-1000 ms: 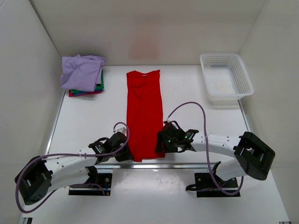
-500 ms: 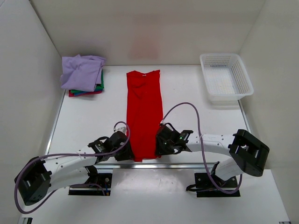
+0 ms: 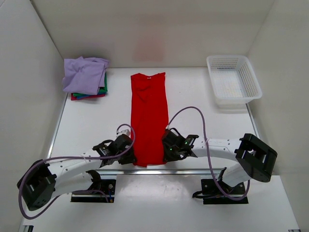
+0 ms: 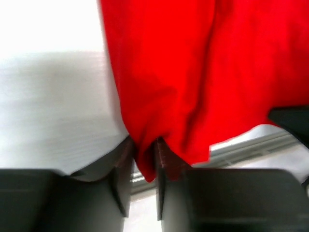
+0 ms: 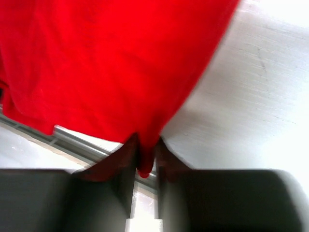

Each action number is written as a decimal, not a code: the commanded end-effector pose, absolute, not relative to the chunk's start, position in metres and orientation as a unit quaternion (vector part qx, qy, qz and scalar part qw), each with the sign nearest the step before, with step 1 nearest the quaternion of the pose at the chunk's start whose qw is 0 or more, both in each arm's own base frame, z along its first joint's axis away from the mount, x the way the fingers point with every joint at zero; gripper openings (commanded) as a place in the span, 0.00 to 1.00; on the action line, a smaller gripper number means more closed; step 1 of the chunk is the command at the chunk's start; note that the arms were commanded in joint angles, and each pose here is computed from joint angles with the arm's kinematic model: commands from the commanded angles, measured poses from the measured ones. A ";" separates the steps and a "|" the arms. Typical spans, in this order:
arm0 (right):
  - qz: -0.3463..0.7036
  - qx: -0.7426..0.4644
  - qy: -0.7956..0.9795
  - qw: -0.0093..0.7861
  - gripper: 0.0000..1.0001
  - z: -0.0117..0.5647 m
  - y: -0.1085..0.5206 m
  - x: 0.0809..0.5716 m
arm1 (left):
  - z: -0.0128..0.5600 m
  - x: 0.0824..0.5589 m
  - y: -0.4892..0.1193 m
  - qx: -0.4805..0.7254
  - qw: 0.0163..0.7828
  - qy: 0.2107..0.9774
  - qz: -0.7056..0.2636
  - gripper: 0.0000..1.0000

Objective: Fold and stack the t-shirts
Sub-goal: Grab the bottom of the folded rectangular tshirt with both arms, then fold the folded rectangular tshirt in 1/3 of the way, then grab one side of the 2/3 rectangular tshirt with both arms

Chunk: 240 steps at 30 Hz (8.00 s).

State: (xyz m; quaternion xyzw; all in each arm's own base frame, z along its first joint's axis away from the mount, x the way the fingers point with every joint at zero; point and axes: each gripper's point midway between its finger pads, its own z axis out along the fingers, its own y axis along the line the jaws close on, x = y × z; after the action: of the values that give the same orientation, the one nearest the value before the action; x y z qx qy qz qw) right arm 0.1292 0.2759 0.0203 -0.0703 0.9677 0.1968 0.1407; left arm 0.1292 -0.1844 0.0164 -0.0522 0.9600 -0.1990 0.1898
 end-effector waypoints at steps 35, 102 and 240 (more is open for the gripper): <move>0.251 -0.193 0.944 0.094 0.00 0.090 0.247 0.100 | 0.105 0.116 -0.169 0.005 0.168 0.953 -0.254 0.00; 0.248 -0.145 0.940 0.185 0.38 0.099 0.253 0.378 | 0.078 0.369 -0.164 -0.045 0.223 0.944 -0.238 0.31; 0.062 -0.070 0.989 0.116 0.00 -0.016 0.241 0.228 | -0.020 0.222 -0.147 -0.019 0.123 0.990 -0.066 0.00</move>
State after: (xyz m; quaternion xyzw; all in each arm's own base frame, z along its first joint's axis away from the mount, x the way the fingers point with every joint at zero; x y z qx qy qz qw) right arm 0.2717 0.2781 0.0182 -0.0513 0.9712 0.1080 0.2059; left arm 0.2768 -0.1613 0.0118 -0.0451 0.9692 -0.0877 0.2255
